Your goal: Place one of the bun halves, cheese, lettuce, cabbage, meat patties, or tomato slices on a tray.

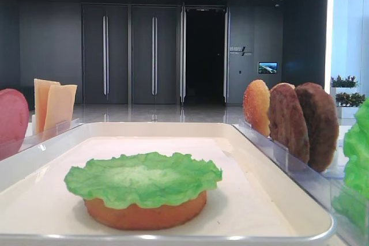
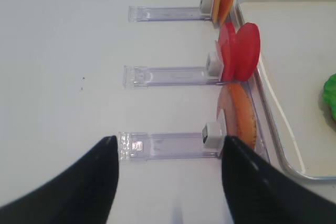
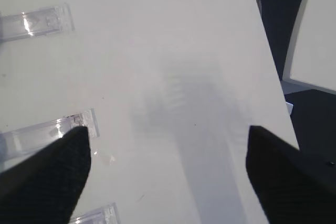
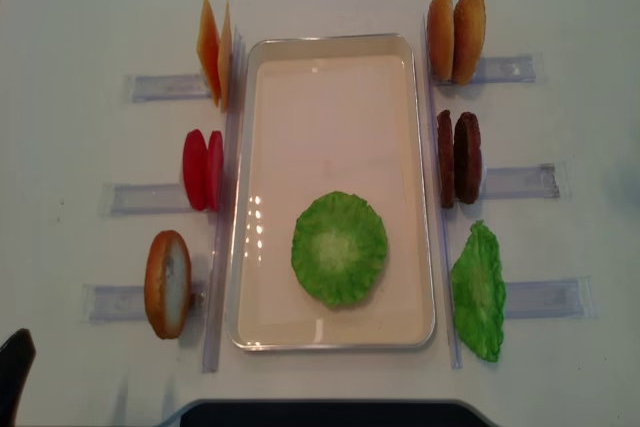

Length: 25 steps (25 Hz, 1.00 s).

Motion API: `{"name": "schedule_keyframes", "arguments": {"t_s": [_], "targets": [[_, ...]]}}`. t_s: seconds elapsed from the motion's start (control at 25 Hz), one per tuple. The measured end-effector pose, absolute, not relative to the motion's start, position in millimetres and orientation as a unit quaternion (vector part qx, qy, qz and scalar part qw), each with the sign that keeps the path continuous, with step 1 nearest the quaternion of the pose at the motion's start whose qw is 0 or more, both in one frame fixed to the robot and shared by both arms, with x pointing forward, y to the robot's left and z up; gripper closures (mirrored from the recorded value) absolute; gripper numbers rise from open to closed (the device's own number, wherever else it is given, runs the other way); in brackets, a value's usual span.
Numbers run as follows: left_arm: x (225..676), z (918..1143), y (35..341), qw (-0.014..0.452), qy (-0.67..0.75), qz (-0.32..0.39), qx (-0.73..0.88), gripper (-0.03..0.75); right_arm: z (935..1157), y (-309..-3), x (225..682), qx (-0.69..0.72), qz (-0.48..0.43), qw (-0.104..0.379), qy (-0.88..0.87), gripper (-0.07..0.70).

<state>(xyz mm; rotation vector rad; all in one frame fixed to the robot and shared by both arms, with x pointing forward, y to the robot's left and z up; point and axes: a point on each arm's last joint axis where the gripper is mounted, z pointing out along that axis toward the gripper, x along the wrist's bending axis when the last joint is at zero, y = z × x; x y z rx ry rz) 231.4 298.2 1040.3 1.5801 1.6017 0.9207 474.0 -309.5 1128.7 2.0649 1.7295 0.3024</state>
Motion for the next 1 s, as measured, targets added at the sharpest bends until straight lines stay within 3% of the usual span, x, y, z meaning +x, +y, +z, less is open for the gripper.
{"name": "schedule_keyframes", "arguments": {"t_s": [0.28,0.68,1.0], "targets": [[231.4,1040.3,298.2,0.348,0.618,0.355,0.609,0.244,1141.2,-309.7,461.6,0.735,0.130,0.232,0.623,0.043],[231.4,1040.3,298.2,0.348,0.618,0.355,0.609,0.244,1182.4,-311.4,373.8,0.689,0.261,0.339,0.585,0.044],[231.4,1040.3,298.2,0.348,0.618,0.355,0.609,0.244,1170.7,-312.3,300.3,0.649,0.325,0.394,0.564,0.044]]}}
